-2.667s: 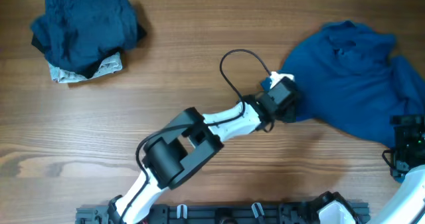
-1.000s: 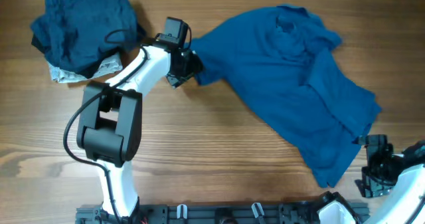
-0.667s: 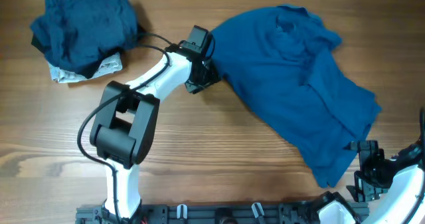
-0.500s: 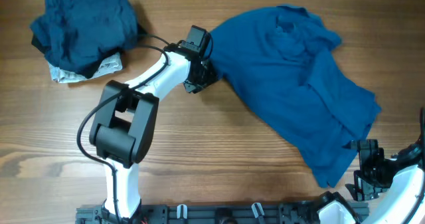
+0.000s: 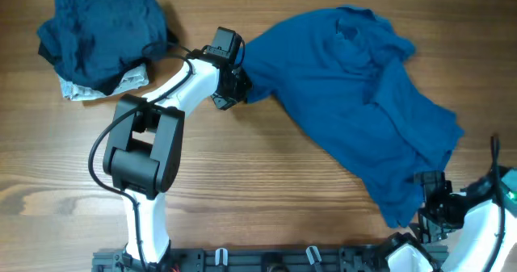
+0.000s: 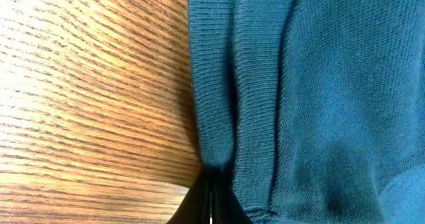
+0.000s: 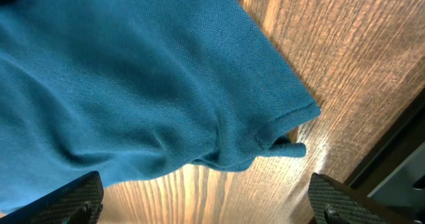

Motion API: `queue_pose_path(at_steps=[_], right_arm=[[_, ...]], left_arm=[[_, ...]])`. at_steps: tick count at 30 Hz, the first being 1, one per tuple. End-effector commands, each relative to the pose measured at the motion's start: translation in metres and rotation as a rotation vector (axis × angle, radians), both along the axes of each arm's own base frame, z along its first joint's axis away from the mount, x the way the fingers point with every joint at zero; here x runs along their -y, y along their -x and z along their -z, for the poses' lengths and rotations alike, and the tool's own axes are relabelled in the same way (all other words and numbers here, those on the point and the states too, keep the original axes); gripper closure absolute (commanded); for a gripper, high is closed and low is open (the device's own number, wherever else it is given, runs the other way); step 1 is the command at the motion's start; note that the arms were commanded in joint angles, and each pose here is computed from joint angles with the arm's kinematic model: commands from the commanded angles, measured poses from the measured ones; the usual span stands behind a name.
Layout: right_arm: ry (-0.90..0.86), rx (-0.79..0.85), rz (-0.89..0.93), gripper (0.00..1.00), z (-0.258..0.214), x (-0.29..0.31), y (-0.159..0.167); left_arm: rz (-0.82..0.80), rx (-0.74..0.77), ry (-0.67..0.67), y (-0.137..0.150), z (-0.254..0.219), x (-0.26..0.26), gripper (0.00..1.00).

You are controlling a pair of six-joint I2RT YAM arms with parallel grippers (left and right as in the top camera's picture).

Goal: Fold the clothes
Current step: 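Reach the right gripper to the shirt's lower right corner and grasp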

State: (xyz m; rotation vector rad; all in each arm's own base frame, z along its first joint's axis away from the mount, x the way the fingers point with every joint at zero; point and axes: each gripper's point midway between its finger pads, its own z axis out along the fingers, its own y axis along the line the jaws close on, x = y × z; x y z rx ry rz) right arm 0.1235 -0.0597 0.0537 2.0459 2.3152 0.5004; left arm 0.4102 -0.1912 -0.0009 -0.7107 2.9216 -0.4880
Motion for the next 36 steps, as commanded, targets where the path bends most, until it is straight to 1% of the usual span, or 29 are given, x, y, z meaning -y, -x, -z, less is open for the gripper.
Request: queue_pose_path(at_steps=[1, 3, 6, 9, 15, 21, 23, 26, 28, 29, 31, 33, 34, 36], right_arm=[[0.053, -0.041, 0.024, 0.00, 0.005, 0.006, -0.002], [0.063, -0.031, 0.012, 0.00, 0.005, 0.005, -0.008], [0.076, -0.086, 0.034, 0.00, 0.009, 0.003, -0.007], [0.067, -0.116, 0.015, 0.00, 0.016, 0.001, -0.011], [0.001, -0.216, -0.016, 0.00, 0.048, -0.006, -0.005], [-0.019, -0.236, -0.019, 0.01, 0.066, -0.003, -0.010], [0.005, -0.229, -0.017, 0.07, 0.068, 0.002, -0.013], [0.033, -0.204, -0.015, 0.12, 0.069, 0.008, -0.019], [0.044, -0.190, -0.014, 0.20, 0.070, 0.011, -0.023], [0.050, -0.185, -0.014, 0.28, 0.070, 0.012, -0.024], [0.087, -0.197, -0.012, 0.57, 0.071, 0.019, -0.023], [0.092, -0.206, -0.014, 0.89, 0.071, 0.020, -0.021], [0.088, -0.201, -0.014, 0.96, 0.071, 0.019, -0.022], [0.073, -0.184, -0.014, 0.96, 0.070, 0.017, -0.025]], left_arm=[[-0.005, -0.026, -0.031, 0.005, 0.015, -0.006, 0.96], [-0.003, -0.025, -0.030, 0.005, 0.015, -0.005, 0.96], [-0.003, -0.025, -0.030, 0.005, 0.015, -0.005, 0.96], [-0.003, -0.025, -0.030, 0.005, 0.015, -0.005, 0.96], [-0.003, -0.026, -0.030, 0.005, 0.015, -0.005, 0.96], [-0.003, -0.024, -0.030, 0.005, 0.015, -0.005, 0.96], [-0.003, -0.023, -0.030, 0.005, 0.015, -0.005, 0.96], [0.001, -0.015, -0.027, 0.003, 0.014, -0.004, 0.96], [0.000, -0.012, -0.026, 0.002, 0.014, -0.004, 0.96], [0.001, -0.012, -0.026, 0.002, 0.014, -0.004, 0.96], [0.000, -0.012, -0.026, 0.002, 0.014, -0.004, 0.96], [0.005, -0.009, -0.026, 0.002, 0.014, -0.004, 0.96], [0.024, -0.001, -0.028, 0.001, 0.013, -0.004, 0.96], [0.058, 0.009, -0.021, 0.001, 0.010, -0.001, 0.96]])
